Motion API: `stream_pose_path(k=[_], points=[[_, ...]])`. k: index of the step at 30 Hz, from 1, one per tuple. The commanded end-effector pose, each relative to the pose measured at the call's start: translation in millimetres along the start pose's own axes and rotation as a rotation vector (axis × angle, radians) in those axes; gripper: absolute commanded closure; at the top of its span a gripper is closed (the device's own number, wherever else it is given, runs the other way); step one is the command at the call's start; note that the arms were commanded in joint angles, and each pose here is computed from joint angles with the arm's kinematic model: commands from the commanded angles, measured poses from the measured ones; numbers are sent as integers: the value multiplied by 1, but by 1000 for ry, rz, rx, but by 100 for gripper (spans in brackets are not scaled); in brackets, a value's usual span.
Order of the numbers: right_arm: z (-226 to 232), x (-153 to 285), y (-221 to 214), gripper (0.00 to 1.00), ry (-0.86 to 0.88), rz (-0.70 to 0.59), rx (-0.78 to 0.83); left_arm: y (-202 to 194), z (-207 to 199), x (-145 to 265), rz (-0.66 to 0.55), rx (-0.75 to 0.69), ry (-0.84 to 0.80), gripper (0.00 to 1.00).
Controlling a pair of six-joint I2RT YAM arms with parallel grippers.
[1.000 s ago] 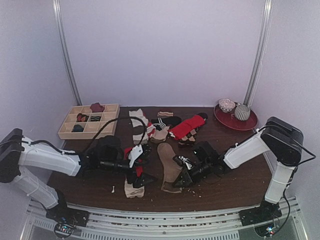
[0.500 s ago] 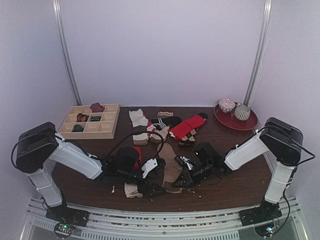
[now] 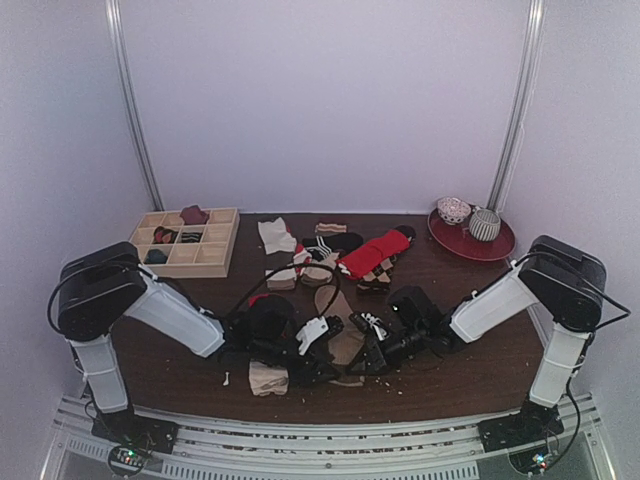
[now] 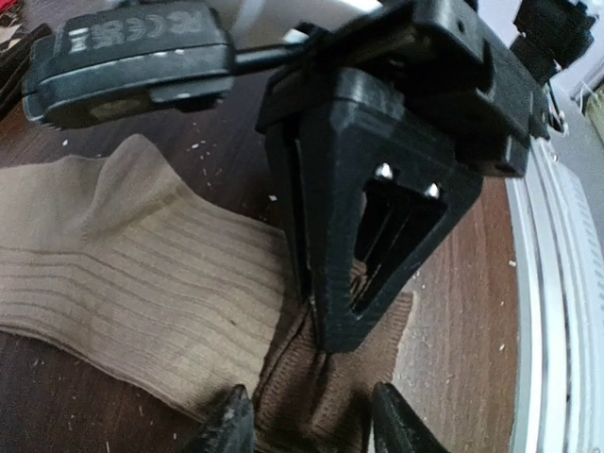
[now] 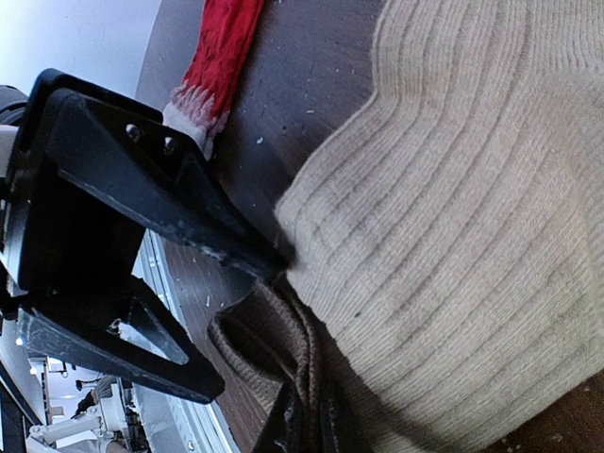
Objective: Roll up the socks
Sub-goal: Roll the sock at the center of the board.
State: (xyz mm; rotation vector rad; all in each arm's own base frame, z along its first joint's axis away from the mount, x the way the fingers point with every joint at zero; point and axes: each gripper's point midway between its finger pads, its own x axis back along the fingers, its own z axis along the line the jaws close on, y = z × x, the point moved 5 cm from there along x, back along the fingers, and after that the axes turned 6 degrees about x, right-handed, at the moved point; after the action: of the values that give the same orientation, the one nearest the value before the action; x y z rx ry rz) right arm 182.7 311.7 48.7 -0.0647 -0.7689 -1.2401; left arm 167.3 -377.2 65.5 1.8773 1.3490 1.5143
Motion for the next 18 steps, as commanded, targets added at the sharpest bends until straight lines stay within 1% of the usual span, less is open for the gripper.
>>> stream_pose_path(k=[1, 4, 5, 6, 8, 10, 11, 13, 15, 17, 18], points=[[-25, -2, -27, 94, -89, 69, -99, 3, -3, -9, 9, 13, -21, 68], [-22, -1, -24, 93, -81, 58, -81, -4, 0, -13, 42, 35, -4, 91], [-20, 1, -22, 91, -80, 54, -69, -7, 2, -14, 57, 47, 13, 97], [-18, 2, -20, 90, -81, 52, -52, -10, 5, -15, 74, 60, 34, 99], [-11, 7, -13, 81, -82, 32, 0, -19, 10, -17, 126, 91, 70, 100], [0, 17, -4, 76, -97, -9, 92, -30, 12, -16, 165, 119, 84, 100], [4, 24, 1, 74, -134, -41, 164, -34, 12, -14, 177, 133, 87, 100], [18, 44, 10, 67, -188, -121, 344, -44, 12, -10, 198, 157, 92, 100], [32, 63, 13, 55, -282, -227, 538, -52, 12, -6, 216, 176, 97, 100], [47, 75, 6, 44, -371, -299, 771, -57, 11, -3, 229, 194, 103, 100], [55, 78, -3, 40, -388, -332, 877, -58, 11, -2, 230, 198, 100, 100]])
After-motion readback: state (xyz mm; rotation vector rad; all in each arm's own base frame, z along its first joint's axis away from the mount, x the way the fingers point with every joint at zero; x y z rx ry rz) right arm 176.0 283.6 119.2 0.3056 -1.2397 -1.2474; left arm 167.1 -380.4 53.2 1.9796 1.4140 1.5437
